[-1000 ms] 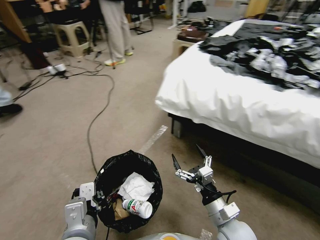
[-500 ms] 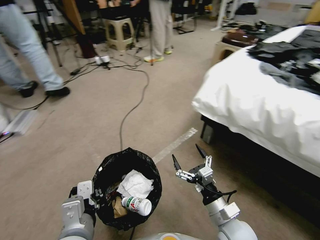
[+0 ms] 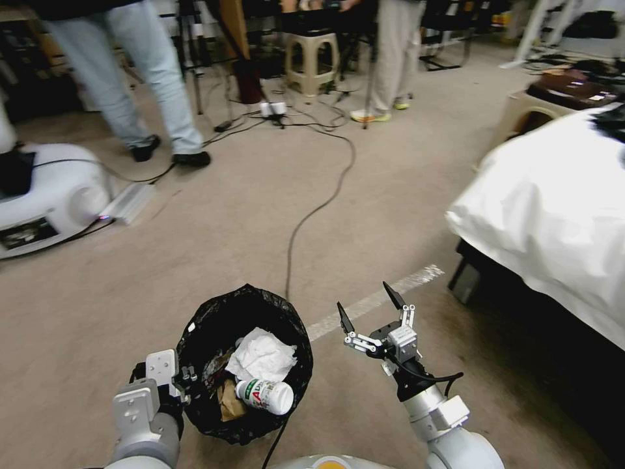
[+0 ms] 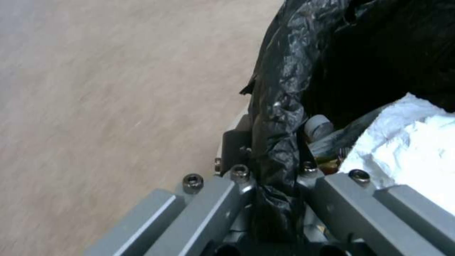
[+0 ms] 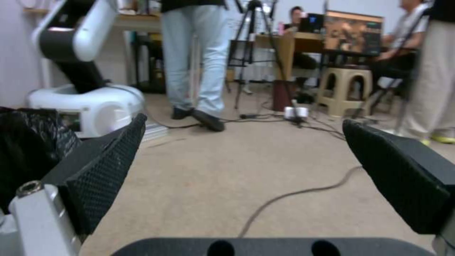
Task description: Pick up the trash bin, then pick up the garbage from the floor and place it into the trash bin.
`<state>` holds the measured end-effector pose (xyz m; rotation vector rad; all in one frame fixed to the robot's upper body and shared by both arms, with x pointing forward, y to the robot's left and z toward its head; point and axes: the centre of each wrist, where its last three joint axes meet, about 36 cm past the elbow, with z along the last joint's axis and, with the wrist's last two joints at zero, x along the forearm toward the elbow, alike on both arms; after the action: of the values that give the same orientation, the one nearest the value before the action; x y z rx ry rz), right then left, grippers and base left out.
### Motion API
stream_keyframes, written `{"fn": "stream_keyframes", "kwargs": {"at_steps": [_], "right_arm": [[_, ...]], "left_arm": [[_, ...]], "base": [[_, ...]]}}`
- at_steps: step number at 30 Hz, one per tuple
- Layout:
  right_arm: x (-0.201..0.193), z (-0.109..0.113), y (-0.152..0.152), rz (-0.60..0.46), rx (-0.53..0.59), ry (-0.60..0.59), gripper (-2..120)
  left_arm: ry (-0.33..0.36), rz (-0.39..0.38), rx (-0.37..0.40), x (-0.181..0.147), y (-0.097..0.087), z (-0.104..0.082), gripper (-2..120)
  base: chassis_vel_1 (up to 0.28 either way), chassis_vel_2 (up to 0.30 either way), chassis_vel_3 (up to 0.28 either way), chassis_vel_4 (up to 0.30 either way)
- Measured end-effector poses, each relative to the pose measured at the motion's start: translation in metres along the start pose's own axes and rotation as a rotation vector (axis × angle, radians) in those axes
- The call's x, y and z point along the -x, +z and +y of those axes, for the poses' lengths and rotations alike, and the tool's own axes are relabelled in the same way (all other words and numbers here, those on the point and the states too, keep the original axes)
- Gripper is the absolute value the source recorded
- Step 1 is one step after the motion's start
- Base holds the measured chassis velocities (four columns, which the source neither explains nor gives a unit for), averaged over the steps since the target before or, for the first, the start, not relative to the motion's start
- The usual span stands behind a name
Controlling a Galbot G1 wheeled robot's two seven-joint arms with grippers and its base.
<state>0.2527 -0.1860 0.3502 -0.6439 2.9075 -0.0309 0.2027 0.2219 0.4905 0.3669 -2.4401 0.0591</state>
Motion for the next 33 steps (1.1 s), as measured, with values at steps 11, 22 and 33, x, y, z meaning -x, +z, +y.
{"fn": "stream_keyframes", "kwargs": {"at_steps": [11, 22, 33], "right_arm": [[-0.002, 0.002, -0.001, 0.003, 0.004, -0.002, 100], [-0.002, 0.003, 0.001, 0.006, 0.007, -0.004, 100], [-0.005, 0.002, 0.006, 0.0, 0.011, -0.021, 100]], "left_arm": [[-0.031, 0.022, -0.027, 0.015, 0.012, 0.006, 0], [-0.061, 0.075, -0.076, 0.036, 0.019, 0.023, 0], [-0.044, 0.156, -0.185, 0.07, 0.021, 0.035, 0]], "base": [[0.068, 0.072, 0.075, 0.068], [0.0, 0.0, 0.0, 0.0], [0.0, 0.0, 0.0, 0.0]]}}
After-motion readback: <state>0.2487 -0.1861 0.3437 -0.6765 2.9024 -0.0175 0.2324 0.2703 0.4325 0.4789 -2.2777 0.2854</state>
